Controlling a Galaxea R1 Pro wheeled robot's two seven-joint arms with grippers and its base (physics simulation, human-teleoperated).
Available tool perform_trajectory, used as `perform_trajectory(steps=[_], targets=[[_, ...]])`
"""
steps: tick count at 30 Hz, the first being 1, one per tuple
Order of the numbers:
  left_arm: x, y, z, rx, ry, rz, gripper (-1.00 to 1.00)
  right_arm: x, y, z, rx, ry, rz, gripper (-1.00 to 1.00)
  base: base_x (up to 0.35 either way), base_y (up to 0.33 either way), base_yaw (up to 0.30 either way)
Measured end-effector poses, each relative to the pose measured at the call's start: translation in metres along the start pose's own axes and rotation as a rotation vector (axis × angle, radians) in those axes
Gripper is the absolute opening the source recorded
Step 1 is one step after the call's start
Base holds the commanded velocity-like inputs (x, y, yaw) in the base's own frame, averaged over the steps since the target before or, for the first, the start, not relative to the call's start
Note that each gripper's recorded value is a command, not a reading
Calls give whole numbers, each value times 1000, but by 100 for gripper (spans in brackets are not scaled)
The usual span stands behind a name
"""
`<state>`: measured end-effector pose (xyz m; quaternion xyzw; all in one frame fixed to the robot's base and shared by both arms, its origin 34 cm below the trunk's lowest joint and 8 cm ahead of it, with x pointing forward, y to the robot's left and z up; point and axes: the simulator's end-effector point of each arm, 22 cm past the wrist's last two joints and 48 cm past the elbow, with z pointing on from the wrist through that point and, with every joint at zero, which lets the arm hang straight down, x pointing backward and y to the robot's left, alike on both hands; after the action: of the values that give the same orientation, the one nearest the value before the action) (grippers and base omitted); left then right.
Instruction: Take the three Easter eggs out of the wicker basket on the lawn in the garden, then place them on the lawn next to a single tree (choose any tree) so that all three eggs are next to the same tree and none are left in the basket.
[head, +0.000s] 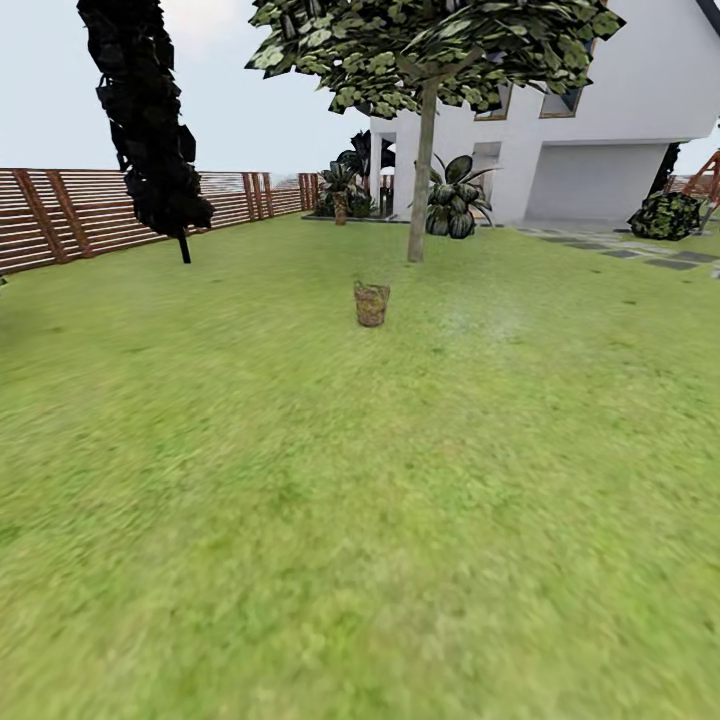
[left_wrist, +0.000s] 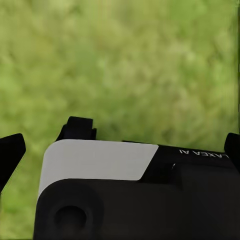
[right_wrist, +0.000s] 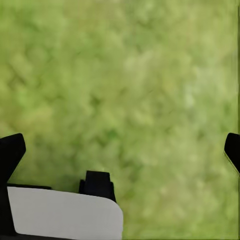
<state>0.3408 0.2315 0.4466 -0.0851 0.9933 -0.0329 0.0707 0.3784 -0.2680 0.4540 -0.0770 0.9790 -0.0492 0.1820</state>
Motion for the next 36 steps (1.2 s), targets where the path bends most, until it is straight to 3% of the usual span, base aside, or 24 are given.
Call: perform_trajectory(steps=[36], targets=[[0, 0, 0, 0, 0, 0, 100, 0, 1, 0, -2, 0, -1, 100, 337, 0, 0]])
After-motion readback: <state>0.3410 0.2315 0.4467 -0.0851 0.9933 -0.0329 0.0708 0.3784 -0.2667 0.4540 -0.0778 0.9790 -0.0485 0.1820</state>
